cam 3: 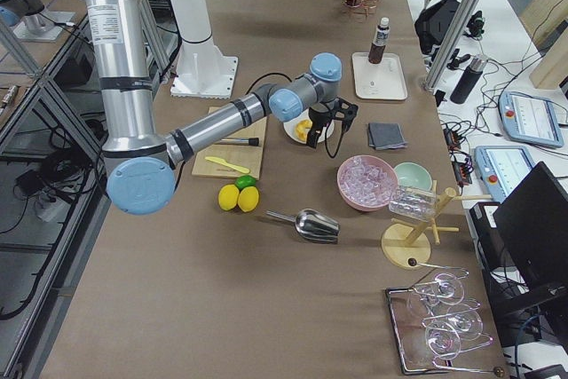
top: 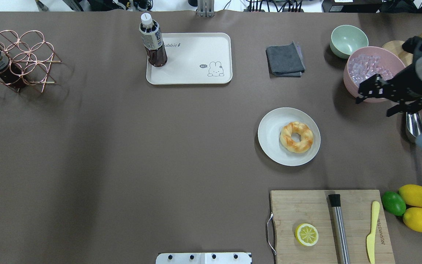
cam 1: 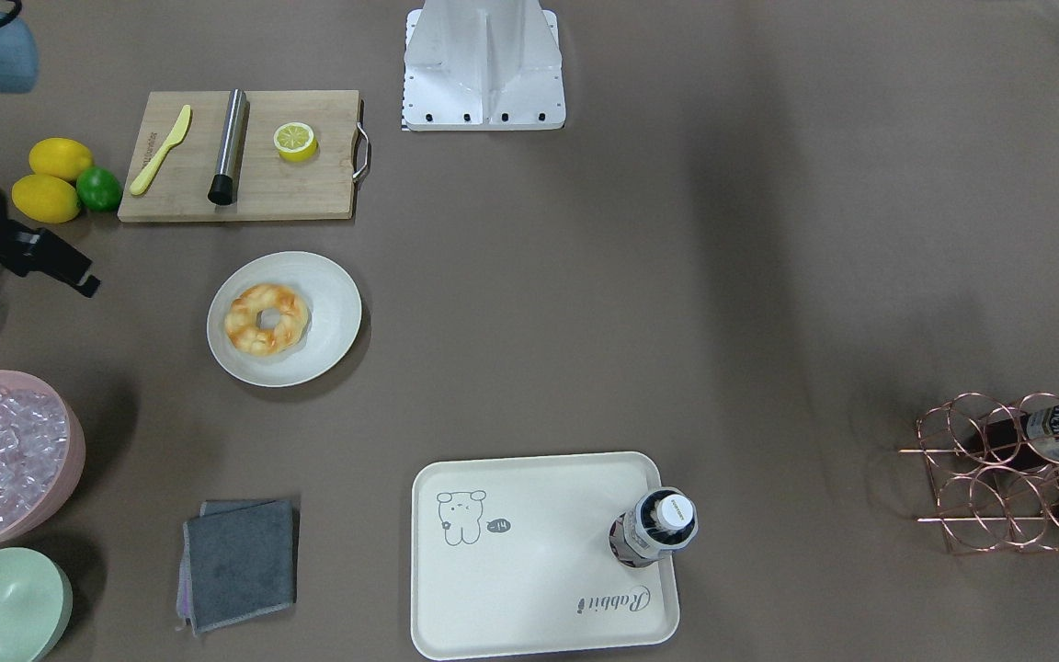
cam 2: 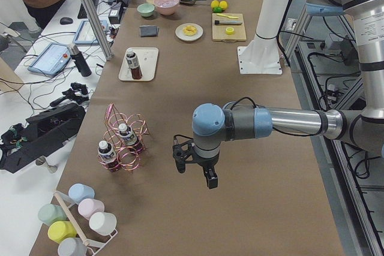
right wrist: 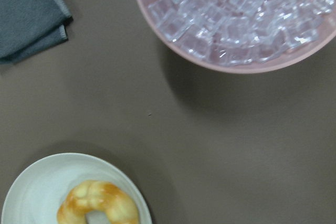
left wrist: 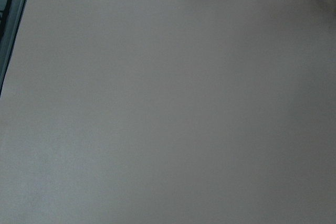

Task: Place donut on tray

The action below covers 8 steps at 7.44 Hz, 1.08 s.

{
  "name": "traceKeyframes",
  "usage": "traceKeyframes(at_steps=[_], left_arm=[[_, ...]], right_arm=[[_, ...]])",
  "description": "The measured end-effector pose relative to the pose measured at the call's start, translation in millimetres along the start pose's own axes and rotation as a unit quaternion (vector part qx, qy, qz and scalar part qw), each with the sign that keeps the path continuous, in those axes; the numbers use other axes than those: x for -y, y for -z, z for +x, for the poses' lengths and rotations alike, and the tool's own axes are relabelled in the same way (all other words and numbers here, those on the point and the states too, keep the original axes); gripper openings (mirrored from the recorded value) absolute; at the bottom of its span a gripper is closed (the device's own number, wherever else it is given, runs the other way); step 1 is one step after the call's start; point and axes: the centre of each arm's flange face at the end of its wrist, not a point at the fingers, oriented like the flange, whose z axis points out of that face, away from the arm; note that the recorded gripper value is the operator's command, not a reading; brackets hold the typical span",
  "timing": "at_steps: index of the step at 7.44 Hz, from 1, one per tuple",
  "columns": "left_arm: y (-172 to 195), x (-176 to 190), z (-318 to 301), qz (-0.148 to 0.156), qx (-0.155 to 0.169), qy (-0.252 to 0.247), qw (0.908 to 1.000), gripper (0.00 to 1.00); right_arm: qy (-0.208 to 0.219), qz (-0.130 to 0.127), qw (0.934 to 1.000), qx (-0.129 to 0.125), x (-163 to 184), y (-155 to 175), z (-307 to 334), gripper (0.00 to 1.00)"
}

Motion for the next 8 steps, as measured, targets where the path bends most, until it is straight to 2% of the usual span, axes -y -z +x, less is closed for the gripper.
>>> traceKeyframes(at_steps=[2, 4, 5, 7, 8], left_arm=[[-2, 2, 0, -0.002, 0.000, 0.001, 1.0000, 0.98], [-4, 2, -2, -0.004, 0.001, 0.002, 1.0000, 0.98], [-5, 2, -3, -0.005, 0.001, 0.003, 1.0000, 0.98], [-6, 0, -5, -0.006, 0.001, 0.004, 1.0000, 0.98], [-6, 0, -5, -0.007, 0.001, 0.005, 1.0000, 0.98]], right_arm=[[-0.018, 0.001, 0.9998, -0.009, -35, -34, -60, 0.68], [-0.007, 0.005, 0.9995, -0.030, -65, -70, -80, 0.67], [0.000, 0.015, 0.9991, -0.039, -79, -93, -85, 0.66], [0.010, 0.020, 0.9993, -0.031, -95, -125, -81, 0.60], [0.014, 0.018, 0.9993, -0.029, -100, -135, -74, 0.54]])
